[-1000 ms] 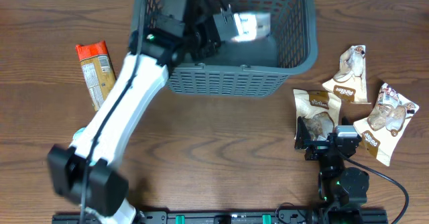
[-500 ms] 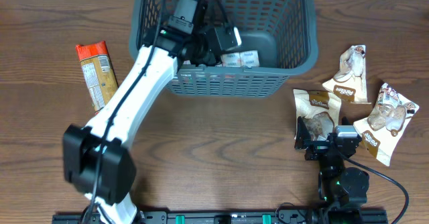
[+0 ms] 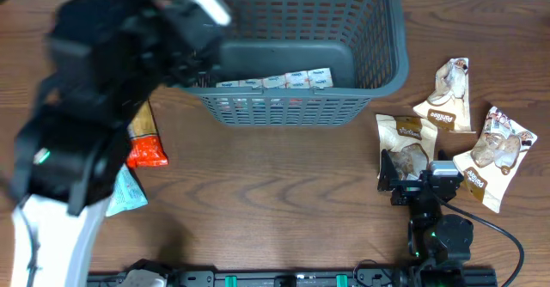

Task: Pack container
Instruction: 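Grasp the red-and-tan snack bar package with the left gripper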

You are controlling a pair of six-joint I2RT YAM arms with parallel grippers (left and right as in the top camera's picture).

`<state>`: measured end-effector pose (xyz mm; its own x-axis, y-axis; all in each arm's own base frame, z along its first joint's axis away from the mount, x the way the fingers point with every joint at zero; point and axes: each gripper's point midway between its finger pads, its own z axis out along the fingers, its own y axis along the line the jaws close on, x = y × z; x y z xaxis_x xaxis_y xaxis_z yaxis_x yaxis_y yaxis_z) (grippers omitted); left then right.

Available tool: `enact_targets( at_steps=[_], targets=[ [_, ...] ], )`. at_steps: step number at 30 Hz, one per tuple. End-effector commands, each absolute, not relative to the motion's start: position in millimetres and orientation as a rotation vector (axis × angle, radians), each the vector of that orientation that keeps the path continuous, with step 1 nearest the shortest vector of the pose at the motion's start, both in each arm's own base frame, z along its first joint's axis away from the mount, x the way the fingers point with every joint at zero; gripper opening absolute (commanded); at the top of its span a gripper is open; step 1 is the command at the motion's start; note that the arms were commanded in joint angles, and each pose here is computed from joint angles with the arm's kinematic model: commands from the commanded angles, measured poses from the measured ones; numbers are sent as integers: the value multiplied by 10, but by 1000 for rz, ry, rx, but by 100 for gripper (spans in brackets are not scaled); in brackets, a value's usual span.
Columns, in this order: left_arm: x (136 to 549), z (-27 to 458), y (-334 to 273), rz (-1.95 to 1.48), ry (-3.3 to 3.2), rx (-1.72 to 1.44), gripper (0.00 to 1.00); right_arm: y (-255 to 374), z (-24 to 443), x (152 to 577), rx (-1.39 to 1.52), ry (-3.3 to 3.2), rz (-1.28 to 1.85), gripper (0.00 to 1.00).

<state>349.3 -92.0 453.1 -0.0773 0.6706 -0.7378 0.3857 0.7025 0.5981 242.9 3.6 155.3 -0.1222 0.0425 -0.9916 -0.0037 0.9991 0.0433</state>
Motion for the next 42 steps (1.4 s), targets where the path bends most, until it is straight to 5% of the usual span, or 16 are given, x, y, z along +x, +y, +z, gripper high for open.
enact_targets(
  at_steps=[1, 8, 14, 20, 31, 42],
  targets=[
    [3438, 4441, -259, 357, 1903, 456, 99, 33, 1534, 2431, 46, 1696, 50, 99],
    [3054, 3566, 729, 236, 2307, -352, 98, 33, 1534, 2431, 46, 1696, 50, 99],
    [3504, 3112, 927, 125, 2411, -430, 98, 33, 1534, 2431, 47, 1696, 50, 99],
    [3905, 2123, 1147, 114, 2654, -538, 99, 33, 1534, 2431, 46, 1696, 50, 99],
    [3909, 590, 1024, -26, 3069, -652, 99, 33, 1535, 2431, 46, 1696, 50, 99],
    [3972, 60, 1033, -39, 3132, -666, 99, 32, 1537, 2432, 47, 1695, 50, 99]
  ],
)
